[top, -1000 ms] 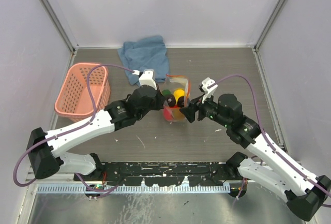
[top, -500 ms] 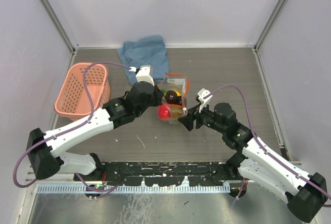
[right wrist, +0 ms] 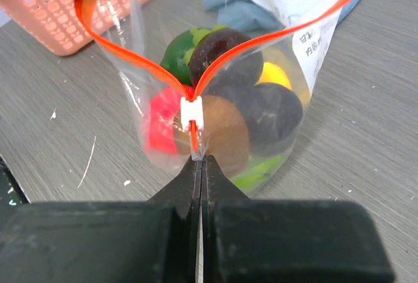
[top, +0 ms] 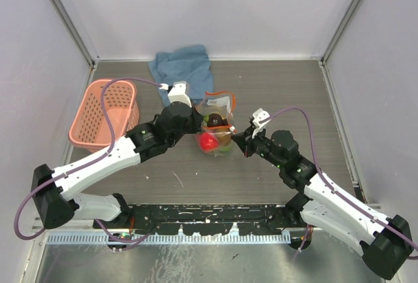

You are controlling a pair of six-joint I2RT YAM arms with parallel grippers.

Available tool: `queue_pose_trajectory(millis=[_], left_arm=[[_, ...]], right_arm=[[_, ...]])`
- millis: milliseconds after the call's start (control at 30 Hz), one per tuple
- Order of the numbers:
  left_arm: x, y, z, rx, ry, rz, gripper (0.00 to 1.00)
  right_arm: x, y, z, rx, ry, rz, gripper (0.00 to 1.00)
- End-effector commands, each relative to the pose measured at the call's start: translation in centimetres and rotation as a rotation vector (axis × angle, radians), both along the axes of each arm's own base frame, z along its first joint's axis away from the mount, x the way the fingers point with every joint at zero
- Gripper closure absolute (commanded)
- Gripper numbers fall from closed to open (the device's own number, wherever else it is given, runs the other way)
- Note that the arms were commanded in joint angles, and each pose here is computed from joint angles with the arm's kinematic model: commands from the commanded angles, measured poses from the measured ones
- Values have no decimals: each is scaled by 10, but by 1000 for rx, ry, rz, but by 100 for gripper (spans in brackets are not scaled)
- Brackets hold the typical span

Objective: Place the food in the zip-top bag and seal the zipper
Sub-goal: Adjust the zipper food storage bag at the center of the board.

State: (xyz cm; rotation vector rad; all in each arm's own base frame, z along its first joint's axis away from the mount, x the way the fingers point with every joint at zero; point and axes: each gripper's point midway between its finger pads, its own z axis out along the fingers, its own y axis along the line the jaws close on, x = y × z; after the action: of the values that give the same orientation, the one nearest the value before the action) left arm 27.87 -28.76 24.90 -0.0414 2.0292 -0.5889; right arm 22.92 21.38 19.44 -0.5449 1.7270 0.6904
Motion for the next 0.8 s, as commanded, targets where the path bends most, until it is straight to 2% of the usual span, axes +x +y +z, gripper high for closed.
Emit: queue_pose_trajectory(millis=[0,133,233,433,633,767], left_arm=[[0,17,45,-75,-93,40,100],[-4,29,42,-83,-96,65,100],[-6,27,39,-103,-93,58,100],[-7,17,27,-133,-67,38,100],[-9,20,23,-159,-70,43,100],[-12,20,26,-168,-71,32,100]], right_arm=[[19,2,54,52,-148,-48,99],[30,-12,59,35,-161,-141,99],[25,-9,54,32,-155,-111,98],[5,15,39,62,-118,60,72],[5,21,35,72,-114,84,57],[8,26,33,83,-113,90,56]])
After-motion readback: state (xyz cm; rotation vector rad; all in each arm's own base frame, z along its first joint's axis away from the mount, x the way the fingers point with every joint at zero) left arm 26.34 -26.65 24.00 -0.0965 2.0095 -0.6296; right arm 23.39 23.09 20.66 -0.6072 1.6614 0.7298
